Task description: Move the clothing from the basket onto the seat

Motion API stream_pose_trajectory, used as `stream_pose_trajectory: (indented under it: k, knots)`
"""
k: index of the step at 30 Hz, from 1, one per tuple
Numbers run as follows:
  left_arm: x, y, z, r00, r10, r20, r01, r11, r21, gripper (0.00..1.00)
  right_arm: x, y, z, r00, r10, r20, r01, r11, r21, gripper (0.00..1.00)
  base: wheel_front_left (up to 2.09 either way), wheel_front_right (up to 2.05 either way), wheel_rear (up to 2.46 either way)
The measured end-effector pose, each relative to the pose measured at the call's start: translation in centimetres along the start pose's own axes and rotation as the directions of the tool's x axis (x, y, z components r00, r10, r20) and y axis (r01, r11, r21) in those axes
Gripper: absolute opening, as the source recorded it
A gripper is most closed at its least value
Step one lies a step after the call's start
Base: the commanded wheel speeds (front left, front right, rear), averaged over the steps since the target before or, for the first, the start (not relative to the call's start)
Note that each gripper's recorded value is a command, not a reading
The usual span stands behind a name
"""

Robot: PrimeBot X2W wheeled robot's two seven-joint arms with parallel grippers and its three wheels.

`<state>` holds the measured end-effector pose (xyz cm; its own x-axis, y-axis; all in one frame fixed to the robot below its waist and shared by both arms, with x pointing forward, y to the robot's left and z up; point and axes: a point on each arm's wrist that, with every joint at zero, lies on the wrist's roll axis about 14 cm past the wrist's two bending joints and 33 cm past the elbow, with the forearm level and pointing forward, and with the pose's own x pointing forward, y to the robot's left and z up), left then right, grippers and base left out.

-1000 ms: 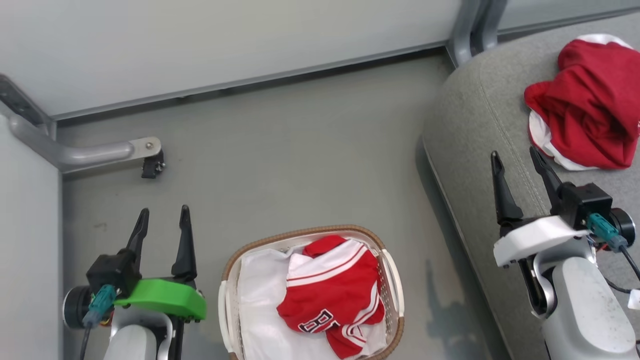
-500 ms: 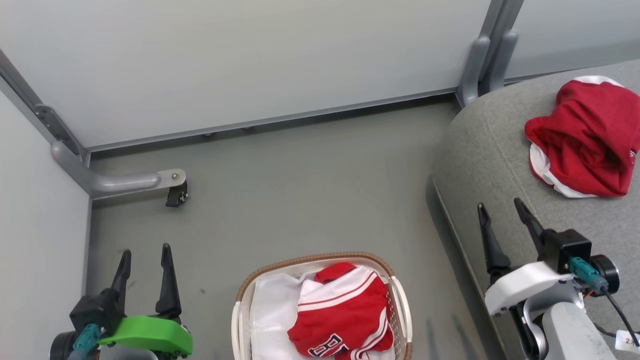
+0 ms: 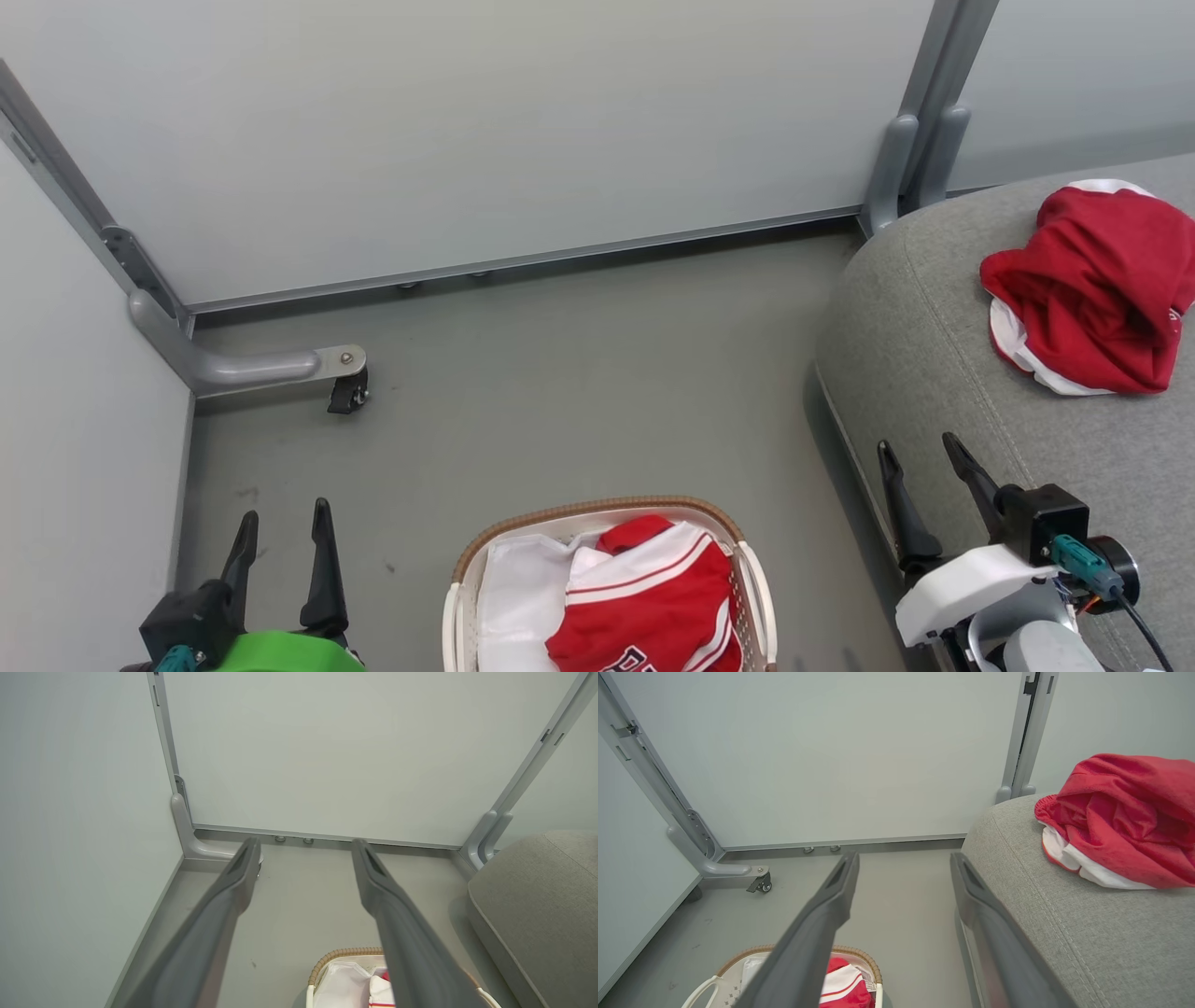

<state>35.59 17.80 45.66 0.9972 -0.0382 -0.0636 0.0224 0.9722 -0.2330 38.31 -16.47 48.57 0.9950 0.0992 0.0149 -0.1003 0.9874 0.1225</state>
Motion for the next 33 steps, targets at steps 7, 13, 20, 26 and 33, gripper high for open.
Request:
stream_pose_trajectory:
  k: [7, 13, 20, 26, 33]
  knots:
    - [0.1, -0.3, -0.1, 1.0, -0.006, -0.003, 0.006, 1.0, -0.013, 1.0, 0.1, 0.2, -0.2, 1.0, 0.002, -0.005, -0.002, 1.0, 0.013, 1.0, 0.0, 0.0, 0.0]
    - [1.2, -2.2, -1.9, 0.996, -0.063, -0.057, 0.061, 0.998, -0.025, 1.0, 1.6, 0.3, 0.8, 1.0, 0.009, 0.03, -0.009, 1.0, 0.02, 1.0, 0.0, 0.0, 0.0]
    - [4.2, -6.8, -4.8, 0.969, -0.204, -0.142, 0.2, 0.979, -0.042, 1.0, 4.0, -0.6, 2.2, 0.996, -0.01, 0.084, 0.006, 0.999, 0.051, 1.0, 0.0, 0.0, 0.0]
    - [5.8, -9.9, -9.0, 0.919, -0.298, -0.259, 0.289, 0.954, -0.074, 1.0, 5.2, -2.0, 1.4, 0.996, -0.048, 0.071, 0.042, 0.996, 0.083, 1.0, 0.0, 0.0, 0.0]
    - [6.4, -13.7, -14.6, 0.818, -0.415, -0.398, 0.411, 0.906, -0.098, 1.0, 6.9, -3.7, 1.3, 0.993, -0.082, 0.086, 0.074, 0.993, 0.097, 1.0, 0.0, 0.0, 0.0]
